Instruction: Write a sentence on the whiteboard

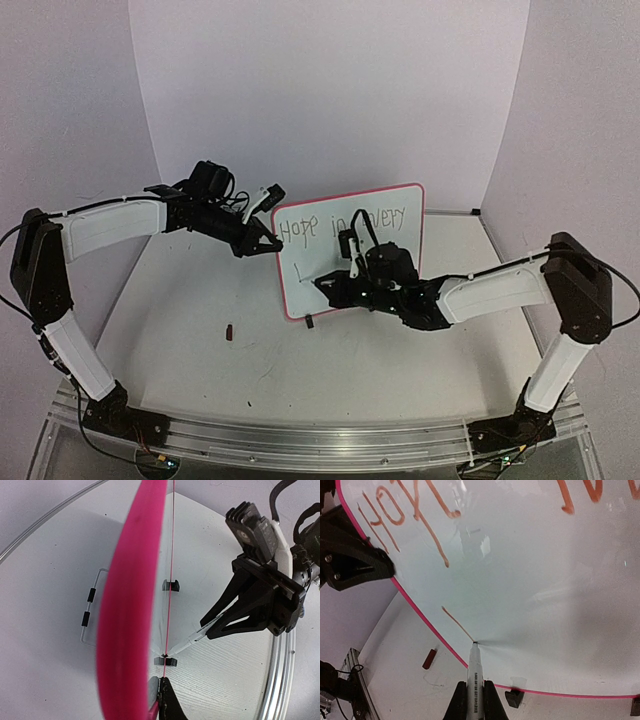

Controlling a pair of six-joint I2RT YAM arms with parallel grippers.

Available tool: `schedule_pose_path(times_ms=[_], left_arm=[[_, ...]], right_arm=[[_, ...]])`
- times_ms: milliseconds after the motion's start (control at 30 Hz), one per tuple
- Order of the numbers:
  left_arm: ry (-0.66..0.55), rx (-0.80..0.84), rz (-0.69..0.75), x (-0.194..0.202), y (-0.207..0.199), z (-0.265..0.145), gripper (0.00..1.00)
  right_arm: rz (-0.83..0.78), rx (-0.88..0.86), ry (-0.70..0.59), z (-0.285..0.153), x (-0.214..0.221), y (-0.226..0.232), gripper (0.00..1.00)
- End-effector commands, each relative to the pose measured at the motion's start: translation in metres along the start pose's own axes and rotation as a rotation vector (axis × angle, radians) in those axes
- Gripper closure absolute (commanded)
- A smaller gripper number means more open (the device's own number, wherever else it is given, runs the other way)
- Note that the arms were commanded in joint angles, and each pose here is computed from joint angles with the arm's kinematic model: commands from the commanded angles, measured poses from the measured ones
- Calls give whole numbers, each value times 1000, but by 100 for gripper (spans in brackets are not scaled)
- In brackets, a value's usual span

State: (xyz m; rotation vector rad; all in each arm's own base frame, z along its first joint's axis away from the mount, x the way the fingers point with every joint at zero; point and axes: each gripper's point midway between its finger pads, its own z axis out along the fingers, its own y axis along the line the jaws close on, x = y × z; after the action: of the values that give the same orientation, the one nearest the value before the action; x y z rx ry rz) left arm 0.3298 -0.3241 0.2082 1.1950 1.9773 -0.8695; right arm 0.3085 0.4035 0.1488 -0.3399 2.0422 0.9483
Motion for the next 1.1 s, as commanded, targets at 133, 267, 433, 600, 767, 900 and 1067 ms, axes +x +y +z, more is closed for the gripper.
schedule_pose_path(times_ms=[133,267,433,600,767,900,1067], left_arm=[[87,-63,13,22,9,0,100],[86,-64,13,21,9,-1,100],[85,-65,14,21,9,-1,100],[83,-67,15,20,9,-2,100],[82,-66,16,20,8,-3,100],[82,-67,16,19,8,-3,100],[81,-67,16,19,8,-3,100]], right_arm=[[21,60,17,9,16,-19,100],[22,49,-12,7,6,-14,100],[25,25,-52,2,-8,-4,100],[26,8,-78,-4,-19,3,100],[27,-5,-97,-8,-26,7,100],[28,-7,-98,-8,-27,8,100],[36,10,-99,-7,-24,3,100]])
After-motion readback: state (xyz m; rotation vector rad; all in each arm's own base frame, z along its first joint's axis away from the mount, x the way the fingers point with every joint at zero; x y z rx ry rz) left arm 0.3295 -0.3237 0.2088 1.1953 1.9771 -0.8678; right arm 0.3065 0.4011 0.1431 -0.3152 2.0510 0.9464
